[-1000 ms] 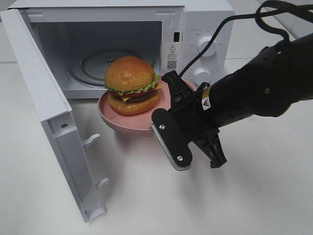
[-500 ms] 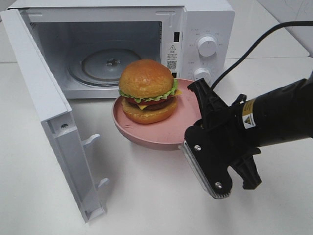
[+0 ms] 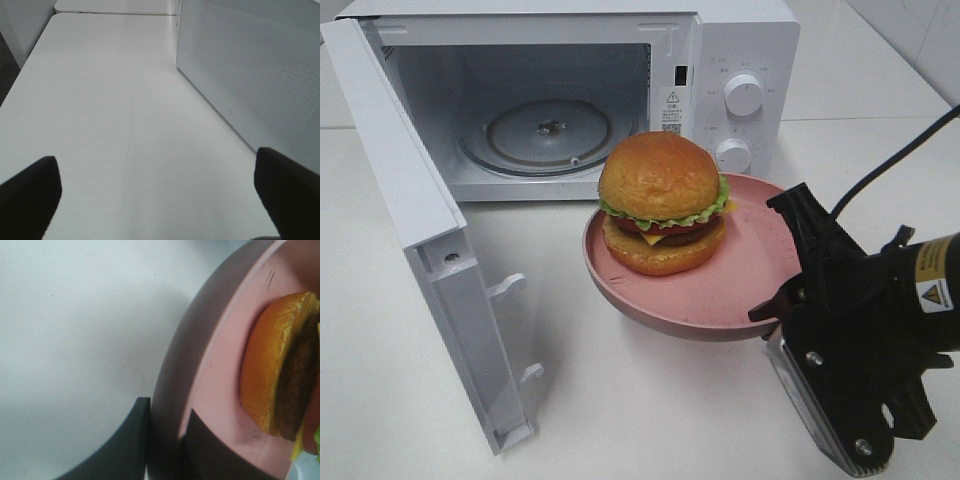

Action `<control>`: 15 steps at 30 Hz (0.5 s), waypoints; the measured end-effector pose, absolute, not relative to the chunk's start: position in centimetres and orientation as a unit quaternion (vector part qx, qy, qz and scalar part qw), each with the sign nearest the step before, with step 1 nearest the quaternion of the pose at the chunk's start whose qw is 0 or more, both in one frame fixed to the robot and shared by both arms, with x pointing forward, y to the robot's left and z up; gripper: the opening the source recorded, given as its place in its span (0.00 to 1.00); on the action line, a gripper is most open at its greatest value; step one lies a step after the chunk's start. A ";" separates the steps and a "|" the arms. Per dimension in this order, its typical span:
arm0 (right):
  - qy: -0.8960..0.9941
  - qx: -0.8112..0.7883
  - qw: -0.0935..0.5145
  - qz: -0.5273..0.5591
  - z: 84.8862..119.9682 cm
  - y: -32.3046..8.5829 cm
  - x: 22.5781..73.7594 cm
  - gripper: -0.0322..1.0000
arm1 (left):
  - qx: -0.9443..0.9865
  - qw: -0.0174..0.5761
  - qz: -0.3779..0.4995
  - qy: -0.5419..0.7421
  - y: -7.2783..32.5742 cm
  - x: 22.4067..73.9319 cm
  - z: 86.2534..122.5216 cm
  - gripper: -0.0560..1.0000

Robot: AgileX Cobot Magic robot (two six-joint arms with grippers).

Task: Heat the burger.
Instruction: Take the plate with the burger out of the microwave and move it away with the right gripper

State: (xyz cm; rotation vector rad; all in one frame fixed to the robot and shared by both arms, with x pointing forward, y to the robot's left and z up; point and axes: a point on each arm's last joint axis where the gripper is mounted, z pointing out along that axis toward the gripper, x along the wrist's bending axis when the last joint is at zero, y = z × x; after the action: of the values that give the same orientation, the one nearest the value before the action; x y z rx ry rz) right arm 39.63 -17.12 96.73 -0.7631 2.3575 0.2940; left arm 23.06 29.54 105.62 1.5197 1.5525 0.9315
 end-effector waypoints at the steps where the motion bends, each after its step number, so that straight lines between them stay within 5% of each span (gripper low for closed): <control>1: 0.896 -0.289 0.319 0.112 97.0 -17.6 39.1 0.16 | 0.595 0.379 0.365 0.608 29.5 23.1 105.6 0.99; 15: 0.912 -0.251 0.311 0.095 97.8 -20.4 36.4 0.16 | 0.595 0.379 0.365 0.608 29.5 23.1 105.6 0.99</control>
State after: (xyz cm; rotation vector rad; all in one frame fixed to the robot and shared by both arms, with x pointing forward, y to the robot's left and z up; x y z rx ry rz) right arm 36.37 -20.42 97.84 -0.6631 2.4069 0.2509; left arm 23.06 29.54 105.62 1.5197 1.5525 0.9315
